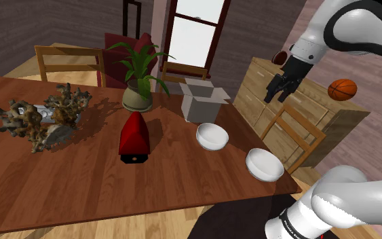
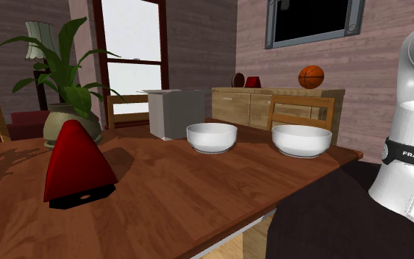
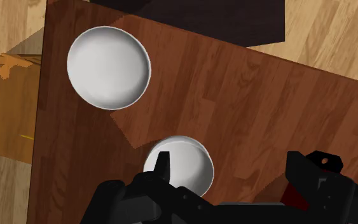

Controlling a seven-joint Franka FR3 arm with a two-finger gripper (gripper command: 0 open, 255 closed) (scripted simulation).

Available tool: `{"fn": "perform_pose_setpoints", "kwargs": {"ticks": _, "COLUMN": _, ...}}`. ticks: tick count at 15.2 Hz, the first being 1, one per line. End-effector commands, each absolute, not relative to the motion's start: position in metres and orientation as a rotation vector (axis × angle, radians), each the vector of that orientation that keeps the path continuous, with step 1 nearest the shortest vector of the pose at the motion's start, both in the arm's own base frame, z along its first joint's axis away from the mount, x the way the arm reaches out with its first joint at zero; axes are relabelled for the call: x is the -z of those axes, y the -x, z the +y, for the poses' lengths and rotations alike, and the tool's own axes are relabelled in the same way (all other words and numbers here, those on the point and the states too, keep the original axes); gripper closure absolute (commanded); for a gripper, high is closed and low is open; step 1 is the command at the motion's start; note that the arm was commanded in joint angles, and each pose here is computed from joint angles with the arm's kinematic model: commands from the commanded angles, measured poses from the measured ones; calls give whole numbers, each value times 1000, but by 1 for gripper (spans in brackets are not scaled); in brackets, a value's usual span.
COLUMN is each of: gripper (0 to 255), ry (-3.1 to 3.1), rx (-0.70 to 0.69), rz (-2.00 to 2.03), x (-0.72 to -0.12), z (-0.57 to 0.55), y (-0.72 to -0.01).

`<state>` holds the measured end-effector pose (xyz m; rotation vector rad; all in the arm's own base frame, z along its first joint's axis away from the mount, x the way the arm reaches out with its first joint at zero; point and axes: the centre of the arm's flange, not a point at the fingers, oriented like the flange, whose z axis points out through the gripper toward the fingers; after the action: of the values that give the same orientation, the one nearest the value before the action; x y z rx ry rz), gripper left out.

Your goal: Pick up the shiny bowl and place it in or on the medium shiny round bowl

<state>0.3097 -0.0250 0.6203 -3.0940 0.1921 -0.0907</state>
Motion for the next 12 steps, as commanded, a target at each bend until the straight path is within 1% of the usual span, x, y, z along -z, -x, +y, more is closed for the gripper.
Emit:
{"fn": "perform_pose_setpoints", "kwargs": {"ticks": 1, "gripper": 0, "ry": 3094, "rx": 91, "rz": 192, "x": -620, "z": -25, "y": -310}}
{"fn": "perform_pose_setpoints", "kwargs": {"ticks": 12, "gripper": 0, "ry": 3091, "rx": 94, "rz": 221, "x": -505, "z": -77, "y": -380}}
